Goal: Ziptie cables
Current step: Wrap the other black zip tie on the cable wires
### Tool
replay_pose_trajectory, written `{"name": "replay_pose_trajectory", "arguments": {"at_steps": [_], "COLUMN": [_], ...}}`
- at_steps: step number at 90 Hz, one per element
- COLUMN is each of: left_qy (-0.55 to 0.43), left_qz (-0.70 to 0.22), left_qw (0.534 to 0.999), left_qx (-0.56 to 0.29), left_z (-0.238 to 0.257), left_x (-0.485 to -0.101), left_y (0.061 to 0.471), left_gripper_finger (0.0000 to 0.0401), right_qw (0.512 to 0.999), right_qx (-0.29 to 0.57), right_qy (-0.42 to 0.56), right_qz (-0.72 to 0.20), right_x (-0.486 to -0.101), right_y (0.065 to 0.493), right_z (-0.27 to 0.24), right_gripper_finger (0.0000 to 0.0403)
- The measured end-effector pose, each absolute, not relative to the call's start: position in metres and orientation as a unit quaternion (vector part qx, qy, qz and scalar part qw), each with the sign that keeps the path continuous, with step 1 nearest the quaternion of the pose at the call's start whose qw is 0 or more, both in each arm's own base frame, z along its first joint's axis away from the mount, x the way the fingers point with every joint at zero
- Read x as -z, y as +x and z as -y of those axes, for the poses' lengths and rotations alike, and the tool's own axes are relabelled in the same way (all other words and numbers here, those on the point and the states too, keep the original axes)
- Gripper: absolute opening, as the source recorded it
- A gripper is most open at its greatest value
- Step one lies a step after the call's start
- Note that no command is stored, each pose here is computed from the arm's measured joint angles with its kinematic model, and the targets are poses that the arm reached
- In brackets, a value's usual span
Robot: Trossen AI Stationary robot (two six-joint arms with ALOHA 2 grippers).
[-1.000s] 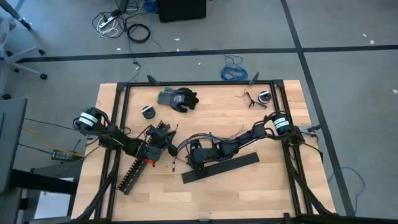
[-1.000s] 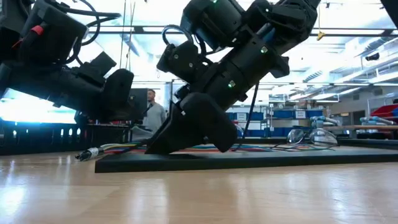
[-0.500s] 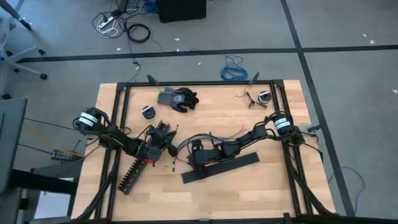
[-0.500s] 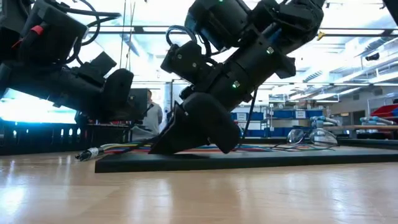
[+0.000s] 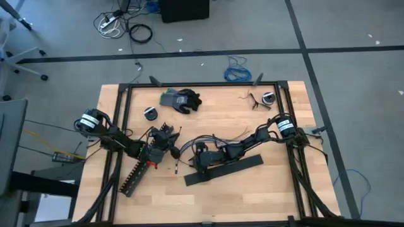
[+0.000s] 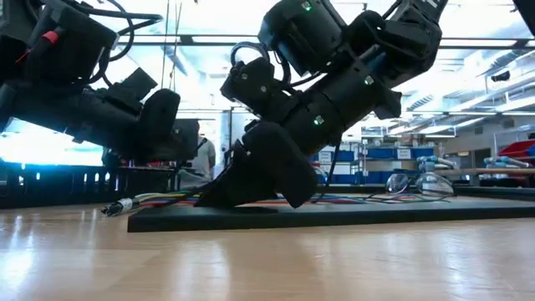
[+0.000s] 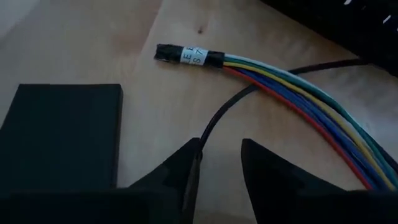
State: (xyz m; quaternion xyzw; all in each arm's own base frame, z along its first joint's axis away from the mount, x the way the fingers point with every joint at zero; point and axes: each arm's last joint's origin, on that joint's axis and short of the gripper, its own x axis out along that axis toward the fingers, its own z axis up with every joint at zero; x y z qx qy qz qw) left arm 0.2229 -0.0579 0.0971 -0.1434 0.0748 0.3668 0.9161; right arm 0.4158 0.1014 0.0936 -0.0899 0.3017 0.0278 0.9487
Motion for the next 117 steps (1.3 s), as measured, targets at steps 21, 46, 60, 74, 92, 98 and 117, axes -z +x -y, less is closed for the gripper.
{"name": "replay_pose_trajectory", "arguments": {"at_steps": [21, 46, 60, 74, 92, 98, 117], "left_qy": [-0.144, -0.143, -0.142, -0.142, -0.142, -0.143, -0.146], "left_qz": [-0.073, -0.072, -0.073, -0.074, -0.074, -0.074, -0.072], "left_qw": [0.916, 0.916, 0.916, 0.916, 0.916, 0.916, 0.917], "left_qx": [-0.368, -0.369, -0.369, -0.367, -0.367, -0.367, -0.366], "left_z": [0.058, 0.058, 0.058, 0.058, 0.058, 0.058, 0.058], "left_x": [-0.097, -0.097, -0.097, -0.097, -0.097, -0.097, -0.098], "left_y": [0.223, 0.223, 0.223, 0.223, 0.223, 0.223, 0.223], "left_gripper_finger": [0.0000, 0.0000, 0.0000, 0.0000, 0.0000, 0.0000, 0.0000], "right_qw": [0.961, 0.966, 0.974, 0.975, 0.979, 0.979, 0.976], "right_qx": [-0.019, 0.016, 0.025, 0.028, 0.029, 0.030, 0.023], "right_qy": [-0.061, -0.035, -0.015, 0.001, 0.012, 0.018, 0.030], "right_qz": [-0.269, -0.255, -0.225, -0.218, -0.202, -0.203, -0.213], "right_x": [-0.098, -0.100, -0.098, -0.093, -0.094, -0.094, -0.092], "right_y": [0.420, 0.421, 0.416, 0.410, 0.408, 0.408, 0.407], "right_z": [-0.102, -0.102, -0.100, -0.098, -0.098, -0.098, -0.101], "right_gripper_finger": [0.0118, 0.0118, 0.0118, 0.0118, 0.0118, 0.0119, 0.0119]}}
